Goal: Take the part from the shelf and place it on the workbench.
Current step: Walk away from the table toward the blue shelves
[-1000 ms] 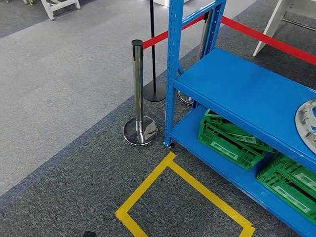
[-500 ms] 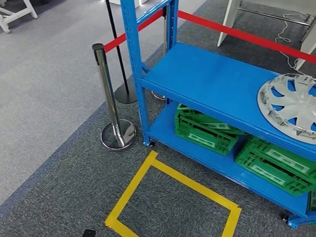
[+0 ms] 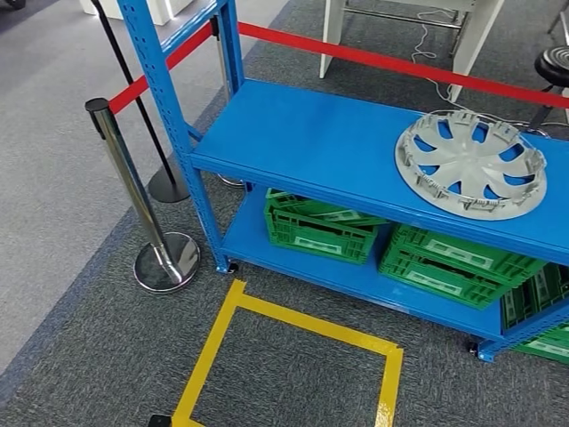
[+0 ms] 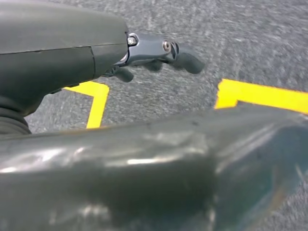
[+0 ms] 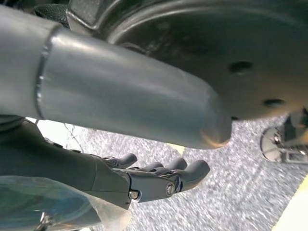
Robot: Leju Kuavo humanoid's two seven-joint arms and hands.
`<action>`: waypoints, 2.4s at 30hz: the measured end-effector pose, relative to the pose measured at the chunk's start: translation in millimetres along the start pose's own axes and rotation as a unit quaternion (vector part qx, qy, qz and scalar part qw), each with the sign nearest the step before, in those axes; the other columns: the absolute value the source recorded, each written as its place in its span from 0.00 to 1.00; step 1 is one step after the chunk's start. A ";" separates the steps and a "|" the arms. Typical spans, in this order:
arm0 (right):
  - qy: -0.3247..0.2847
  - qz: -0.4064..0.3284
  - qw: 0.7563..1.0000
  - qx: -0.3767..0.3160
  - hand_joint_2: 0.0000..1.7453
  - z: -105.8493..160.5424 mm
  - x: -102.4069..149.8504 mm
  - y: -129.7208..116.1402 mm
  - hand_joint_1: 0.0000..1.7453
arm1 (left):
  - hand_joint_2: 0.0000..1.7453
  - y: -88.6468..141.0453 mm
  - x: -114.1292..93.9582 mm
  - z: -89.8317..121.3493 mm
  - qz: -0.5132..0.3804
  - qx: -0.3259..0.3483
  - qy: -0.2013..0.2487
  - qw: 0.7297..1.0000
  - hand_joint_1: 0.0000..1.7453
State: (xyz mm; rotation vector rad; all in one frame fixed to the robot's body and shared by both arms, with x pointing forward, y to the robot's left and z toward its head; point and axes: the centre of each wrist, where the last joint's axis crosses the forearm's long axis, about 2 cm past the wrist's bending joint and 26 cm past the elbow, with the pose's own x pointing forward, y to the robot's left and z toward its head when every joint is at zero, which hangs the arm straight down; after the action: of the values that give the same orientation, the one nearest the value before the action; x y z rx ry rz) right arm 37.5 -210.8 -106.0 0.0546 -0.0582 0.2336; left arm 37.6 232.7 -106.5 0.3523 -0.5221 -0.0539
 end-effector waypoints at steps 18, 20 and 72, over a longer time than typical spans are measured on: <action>-0.007 0.005 1.000 0.007 0.00 -0.2 -2.4 0.2 0.00 | 0.00 -1.0 4.3 -1.2 0.007 0.011 -0.002 1.000 0.00; -0.008 0.006 1.000 0.007 0.00 -0.1 -1.1 0.0 0.00 | 0.00 -1.0 2.9 -0.6 0.008 0.011 0.000 1.000 0.00; -0.004 0.011 1.000 0.017 0.00 -0.2 -5.1 2.7 0.00 | 0.00 -0.4 -1.3 0.8 0.014 0.006 0.010 1.000 0.00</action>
State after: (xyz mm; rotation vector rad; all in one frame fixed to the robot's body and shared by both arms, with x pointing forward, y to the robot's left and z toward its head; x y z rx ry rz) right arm 31.9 -209.3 -106.4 0.0896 -0.0620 0.2561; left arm 36.2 232.3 -106.6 0.3558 -0.5071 -0.0199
